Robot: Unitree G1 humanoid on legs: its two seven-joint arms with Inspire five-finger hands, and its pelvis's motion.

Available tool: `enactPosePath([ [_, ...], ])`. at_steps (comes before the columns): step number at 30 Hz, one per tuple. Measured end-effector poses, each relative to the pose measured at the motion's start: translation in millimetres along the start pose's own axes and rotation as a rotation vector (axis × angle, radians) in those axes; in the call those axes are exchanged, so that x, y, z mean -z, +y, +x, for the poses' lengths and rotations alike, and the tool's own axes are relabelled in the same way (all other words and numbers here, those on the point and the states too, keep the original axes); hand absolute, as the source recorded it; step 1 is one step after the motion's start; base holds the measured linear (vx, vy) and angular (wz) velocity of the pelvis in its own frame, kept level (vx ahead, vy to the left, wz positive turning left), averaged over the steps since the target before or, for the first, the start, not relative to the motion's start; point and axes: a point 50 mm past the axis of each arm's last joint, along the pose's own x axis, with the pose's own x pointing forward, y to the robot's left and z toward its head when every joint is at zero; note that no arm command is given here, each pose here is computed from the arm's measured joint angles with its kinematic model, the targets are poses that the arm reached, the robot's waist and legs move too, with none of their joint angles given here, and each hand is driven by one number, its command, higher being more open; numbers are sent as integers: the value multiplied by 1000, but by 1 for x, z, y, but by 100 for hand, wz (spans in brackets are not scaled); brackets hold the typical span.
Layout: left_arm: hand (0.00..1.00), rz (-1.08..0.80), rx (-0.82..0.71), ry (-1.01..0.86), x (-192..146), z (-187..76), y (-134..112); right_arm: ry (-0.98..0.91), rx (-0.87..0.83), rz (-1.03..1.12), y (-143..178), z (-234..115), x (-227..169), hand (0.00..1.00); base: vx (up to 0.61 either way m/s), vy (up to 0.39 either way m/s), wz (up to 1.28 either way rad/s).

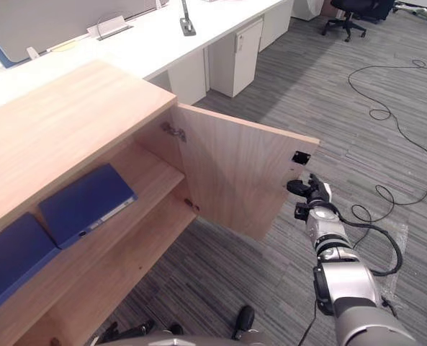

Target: Walk over to the cabinet, pick up the folder, carry it to the office cabinet, place the folder inside the office cabinet, then close the office cabinet door

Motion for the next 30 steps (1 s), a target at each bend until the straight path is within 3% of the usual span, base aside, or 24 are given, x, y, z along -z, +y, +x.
enactPosePath([
  [5, 100, 2, 7, -5, -1, 0, 0, -15, -33, -242, 2, 0, -2, 100, 3, 10, 2],
  [13, 100, 27, 3, -9, -1, 0, 3, -143, -103, -888, -11, -5, -31, 100, 10, 40, -3],
  [21, 100, 33, -1, -20, -4, 1, 5, -296, -116, -1107, -16, -16, -64, 100, 15, 25, -6],
  [30, 100, 16, -31, -12, -3, 1, 15, -421, -365, -1268, 9, -43, -59, 100, 7, 22, -15],
])
